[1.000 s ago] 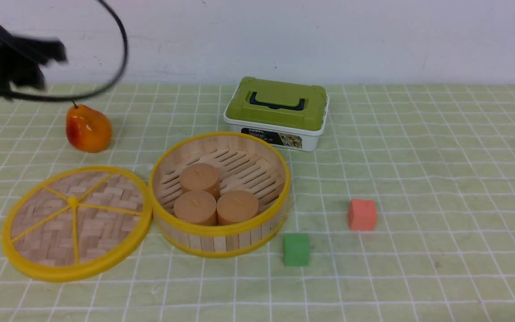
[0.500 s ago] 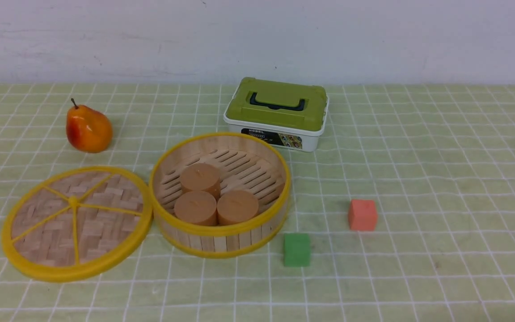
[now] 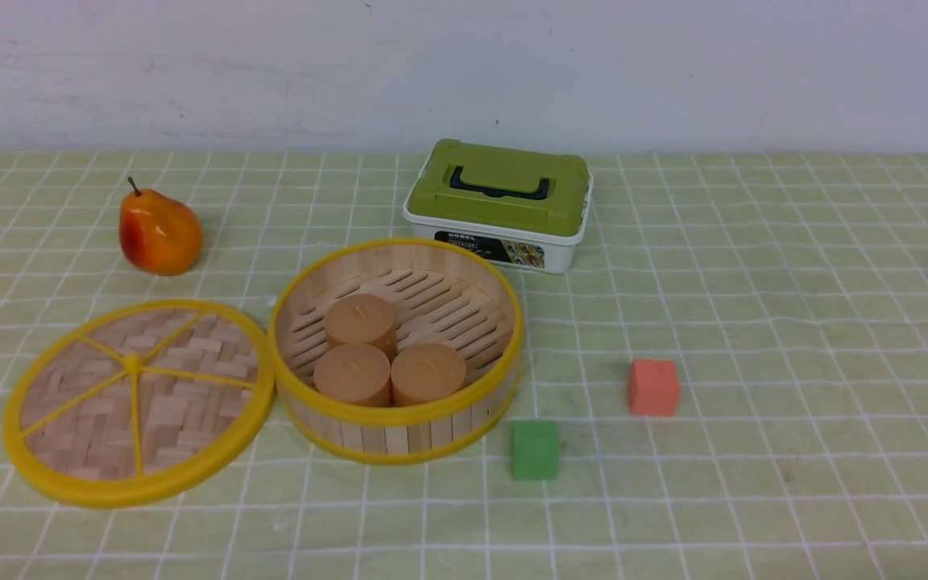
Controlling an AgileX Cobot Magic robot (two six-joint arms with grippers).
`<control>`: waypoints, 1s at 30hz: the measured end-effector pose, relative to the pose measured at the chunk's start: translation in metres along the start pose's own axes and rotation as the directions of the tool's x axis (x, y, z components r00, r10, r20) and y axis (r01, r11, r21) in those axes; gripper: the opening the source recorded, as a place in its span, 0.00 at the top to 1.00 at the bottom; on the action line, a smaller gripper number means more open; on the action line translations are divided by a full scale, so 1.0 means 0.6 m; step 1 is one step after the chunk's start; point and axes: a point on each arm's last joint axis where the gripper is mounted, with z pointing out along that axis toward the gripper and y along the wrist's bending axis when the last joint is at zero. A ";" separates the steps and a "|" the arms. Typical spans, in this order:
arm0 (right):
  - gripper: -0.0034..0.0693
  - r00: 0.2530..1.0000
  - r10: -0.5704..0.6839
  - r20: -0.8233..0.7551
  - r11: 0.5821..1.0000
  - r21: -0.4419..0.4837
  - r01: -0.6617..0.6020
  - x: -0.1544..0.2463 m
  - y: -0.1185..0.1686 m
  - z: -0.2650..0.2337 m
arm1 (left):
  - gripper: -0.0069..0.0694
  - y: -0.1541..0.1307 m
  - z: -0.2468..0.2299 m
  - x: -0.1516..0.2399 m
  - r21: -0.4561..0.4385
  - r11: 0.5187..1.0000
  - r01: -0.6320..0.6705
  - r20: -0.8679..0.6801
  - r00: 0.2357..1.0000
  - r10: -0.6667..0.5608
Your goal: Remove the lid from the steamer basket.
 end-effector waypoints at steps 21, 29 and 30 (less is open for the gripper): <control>0.62 1.000 0.000 0.000 1.000 0.000 0.000 0.000 0.000 0.000 | 0.93 0.001 0.020 0.022 0.024 1.000 0.001 0.040 0.999 -0.001; 0.62 1.000 0.000 0.000 1.000 0.000 0.000 0.000 0.000 0.000 | 0.93 0.007 0.054 0.087 0.050 0.996 0.069 0.015 0.997 -0.070; 0.62 1.000 0.000 0.000 1.000 0.000 0.000 0.000 0.000 0.000 | 0.93 0.008 0.056 0.093 0.055 0.996 0.076 0.017 0.997 -0.077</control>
